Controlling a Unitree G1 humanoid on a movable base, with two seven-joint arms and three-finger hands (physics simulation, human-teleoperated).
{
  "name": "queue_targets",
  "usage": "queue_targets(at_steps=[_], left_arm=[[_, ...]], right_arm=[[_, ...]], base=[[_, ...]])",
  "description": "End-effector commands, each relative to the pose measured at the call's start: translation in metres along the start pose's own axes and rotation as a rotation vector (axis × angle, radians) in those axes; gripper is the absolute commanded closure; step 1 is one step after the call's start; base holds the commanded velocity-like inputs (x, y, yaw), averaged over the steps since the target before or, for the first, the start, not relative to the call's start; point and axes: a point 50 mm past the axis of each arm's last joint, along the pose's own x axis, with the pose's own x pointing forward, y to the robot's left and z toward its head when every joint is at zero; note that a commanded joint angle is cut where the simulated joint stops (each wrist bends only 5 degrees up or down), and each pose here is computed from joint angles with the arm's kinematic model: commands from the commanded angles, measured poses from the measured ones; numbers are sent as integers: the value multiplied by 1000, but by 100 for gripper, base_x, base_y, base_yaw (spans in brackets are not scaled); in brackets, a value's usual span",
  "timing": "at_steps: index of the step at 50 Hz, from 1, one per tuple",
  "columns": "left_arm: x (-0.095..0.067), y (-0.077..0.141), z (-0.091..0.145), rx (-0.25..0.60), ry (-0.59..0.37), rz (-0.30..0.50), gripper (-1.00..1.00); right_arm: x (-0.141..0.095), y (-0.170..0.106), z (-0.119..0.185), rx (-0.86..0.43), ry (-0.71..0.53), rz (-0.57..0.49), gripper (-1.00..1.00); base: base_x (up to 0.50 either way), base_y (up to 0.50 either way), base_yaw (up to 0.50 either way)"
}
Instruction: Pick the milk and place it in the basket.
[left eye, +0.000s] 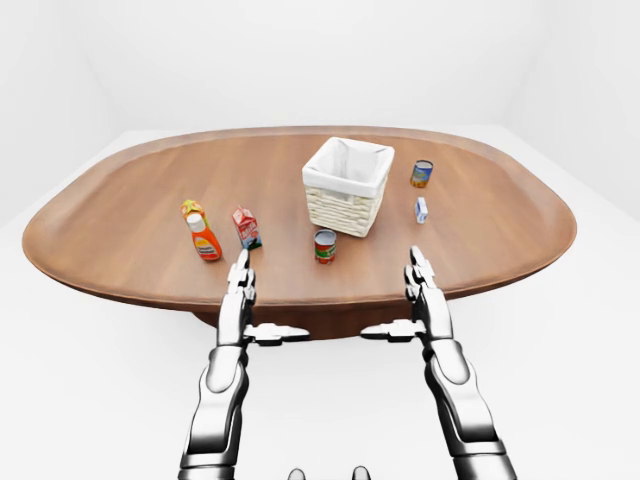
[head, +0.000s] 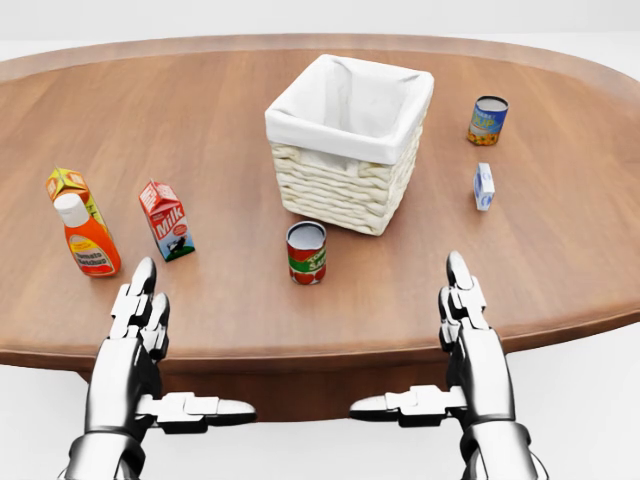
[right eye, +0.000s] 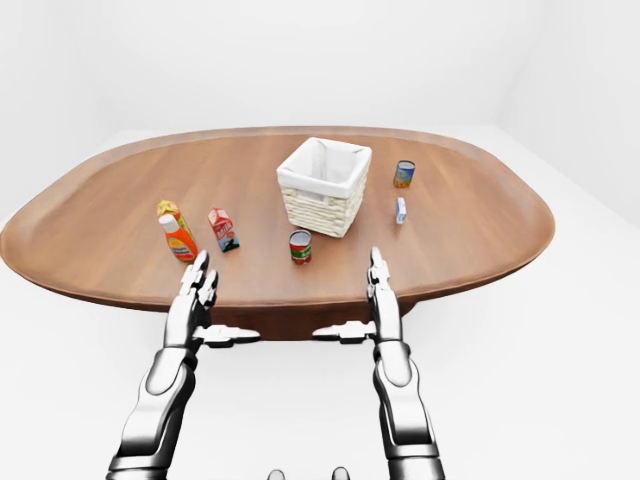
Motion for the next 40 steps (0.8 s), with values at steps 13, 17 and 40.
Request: queue_targets(at_steps=[13,17,40], left_arm=[[-15,5,15,83,-53,6,-100],[-15,5,16,92,-61,12,-100],[-47,0,54,114,-196,-3,-100]], right_arm=[[-13,2,11,-91,-39,19,-100],[-14,1,14,-99,-54,15,-100],[-35,2,45,-147,-179,9,-100]], base=[[0,0,0],[0,0,0],[0,0,0]])
